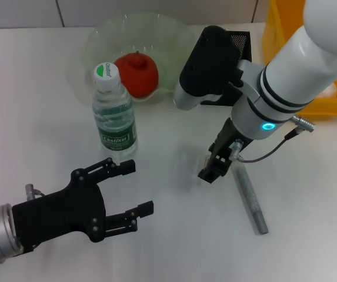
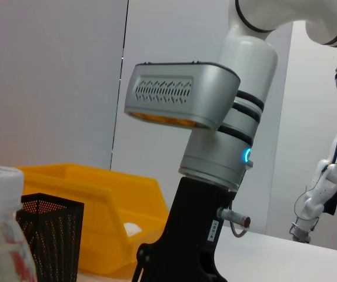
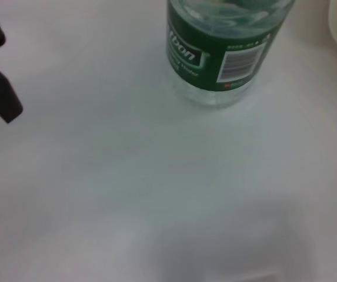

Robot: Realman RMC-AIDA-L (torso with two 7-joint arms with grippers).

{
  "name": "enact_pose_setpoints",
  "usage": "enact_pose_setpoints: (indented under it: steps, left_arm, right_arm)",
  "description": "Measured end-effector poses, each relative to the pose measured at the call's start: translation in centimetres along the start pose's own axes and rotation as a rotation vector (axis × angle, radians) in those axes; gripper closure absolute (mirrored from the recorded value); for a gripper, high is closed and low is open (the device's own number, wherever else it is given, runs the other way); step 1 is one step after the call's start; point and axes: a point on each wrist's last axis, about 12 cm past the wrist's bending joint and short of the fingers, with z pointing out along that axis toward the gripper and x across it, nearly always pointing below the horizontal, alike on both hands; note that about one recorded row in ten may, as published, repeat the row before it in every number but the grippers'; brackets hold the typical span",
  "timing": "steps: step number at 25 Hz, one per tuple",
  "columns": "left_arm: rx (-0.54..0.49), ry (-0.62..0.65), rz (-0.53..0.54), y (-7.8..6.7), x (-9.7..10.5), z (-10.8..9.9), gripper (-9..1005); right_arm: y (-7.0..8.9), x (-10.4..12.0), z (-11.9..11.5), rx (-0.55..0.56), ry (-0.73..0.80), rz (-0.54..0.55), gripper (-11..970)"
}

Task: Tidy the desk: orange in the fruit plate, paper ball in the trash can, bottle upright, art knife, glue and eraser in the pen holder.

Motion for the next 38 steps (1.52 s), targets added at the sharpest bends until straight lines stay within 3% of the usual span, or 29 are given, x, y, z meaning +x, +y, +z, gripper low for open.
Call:
enact_pose_setpoints:
  steps: [9,14,28,32,34,35,38]
  left_arm:
    - [0.0,0.0,0.004,0.0,0.0,0.0,180]
    - [-0.001,-0.001,0.003,0.0,0.0,0.0,181]
    - [-0.005,0.002,0.005,0.0,0.1,0.1,180]
    - [-0.005,0.002,0.004,0.0,0.1,0.0,180]
    - [-0.005,0.002,0.004,0.0,0.1,0.0,181]
    - [-0.005,0.003,0.004,0.0,0.1,0.0,181]
    - [-0.006,0.002,0.004,0.0,0.1,0.0,181]
  right_arm:
    - [-0.4,0.2,0.5,0.002,-0.002,0.016,396]
    - [-0.2,0.1,0.6,0.001,0.0,0.009,402]
    - [-0.1,-0.1,0.2,0.003,-0.015,0.018,570]
    - [-0.6,-0.4,-1.7,0.022,-0.088,0.042,579]
    - [-1.5,-0.5,-4.5,0.084,-0.174,0.064,579]
    - [-1.5,-0.5,-4.5,0.084,-0.174,0.064,579]
    - [-2.8,-0.5,-7.7,0.185,-0.265,0.089,580]
